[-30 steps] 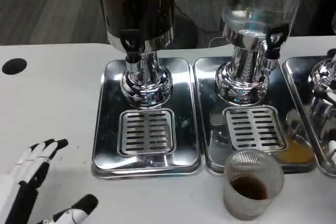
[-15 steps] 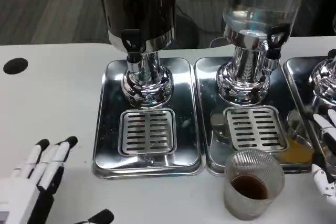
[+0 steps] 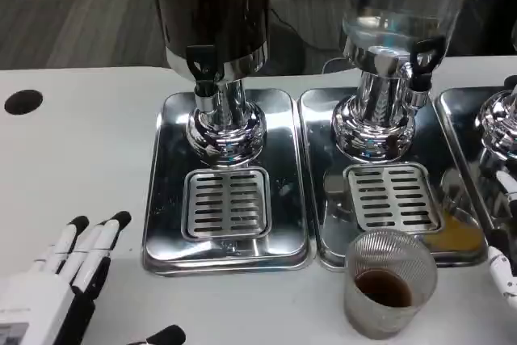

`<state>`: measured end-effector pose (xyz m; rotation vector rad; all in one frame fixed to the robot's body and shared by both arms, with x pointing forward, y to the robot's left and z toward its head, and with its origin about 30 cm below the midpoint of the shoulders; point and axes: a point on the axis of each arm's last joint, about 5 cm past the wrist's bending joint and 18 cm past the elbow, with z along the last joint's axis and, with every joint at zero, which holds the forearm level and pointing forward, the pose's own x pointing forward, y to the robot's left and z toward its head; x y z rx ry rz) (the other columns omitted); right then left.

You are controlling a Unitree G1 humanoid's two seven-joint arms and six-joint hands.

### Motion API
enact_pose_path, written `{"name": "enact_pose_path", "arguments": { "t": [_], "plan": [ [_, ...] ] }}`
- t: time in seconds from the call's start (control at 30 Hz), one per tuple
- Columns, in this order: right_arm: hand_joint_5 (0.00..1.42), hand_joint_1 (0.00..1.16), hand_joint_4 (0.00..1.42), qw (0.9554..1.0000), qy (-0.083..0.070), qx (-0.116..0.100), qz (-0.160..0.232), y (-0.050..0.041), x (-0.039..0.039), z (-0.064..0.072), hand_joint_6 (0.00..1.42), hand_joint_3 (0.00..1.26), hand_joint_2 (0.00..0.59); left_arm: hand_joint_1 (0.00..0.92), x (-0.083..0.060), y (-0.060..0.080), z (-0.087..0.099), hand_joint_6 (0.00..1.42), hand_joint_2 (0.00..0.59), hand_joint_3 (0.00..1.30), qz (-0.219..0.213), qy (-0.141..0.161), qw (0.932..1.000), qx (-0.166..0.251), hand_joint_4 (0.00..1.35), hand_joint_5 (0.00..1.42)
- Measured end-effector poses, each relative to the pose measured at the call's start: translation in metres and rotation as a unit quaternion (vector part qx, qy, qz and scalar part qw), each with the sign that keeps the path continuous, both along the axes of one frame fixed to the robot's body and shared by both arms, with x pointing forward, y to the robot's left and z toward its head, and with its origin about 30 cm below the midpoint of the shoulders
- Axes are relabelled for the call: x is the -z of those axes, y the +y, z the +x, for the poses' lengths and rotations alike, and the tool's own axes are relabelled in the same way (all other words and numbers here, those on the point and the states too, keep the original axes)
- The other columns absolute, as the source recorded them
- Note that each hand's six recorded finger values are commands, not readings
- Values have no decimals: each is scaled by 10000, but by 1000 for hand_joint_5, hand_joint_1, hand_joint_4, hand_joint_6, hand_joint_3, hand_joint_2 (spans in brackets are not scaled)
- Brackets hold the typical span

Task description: Grasp the cup under the faucet to collect the drink, then remove the cup.

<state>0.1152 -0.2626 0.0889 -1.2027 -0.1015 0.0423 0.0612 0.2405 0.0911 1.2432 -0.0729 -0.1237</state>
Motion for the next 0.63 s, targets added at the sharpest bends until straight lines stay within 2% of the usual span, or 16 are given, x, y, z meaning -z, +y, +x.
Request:
{"name": "enact_pose_path", "arguments": {
  "t": [0.63],
  "plan": [
    [0, 274, 0, 9996, 18, 138, 229, -30, 24, -65, 0, 78, 566, 0, -11, 8, -25, 144, 92, 18, -57, 29, 10000, -33, 0, 0]
  ]
}}
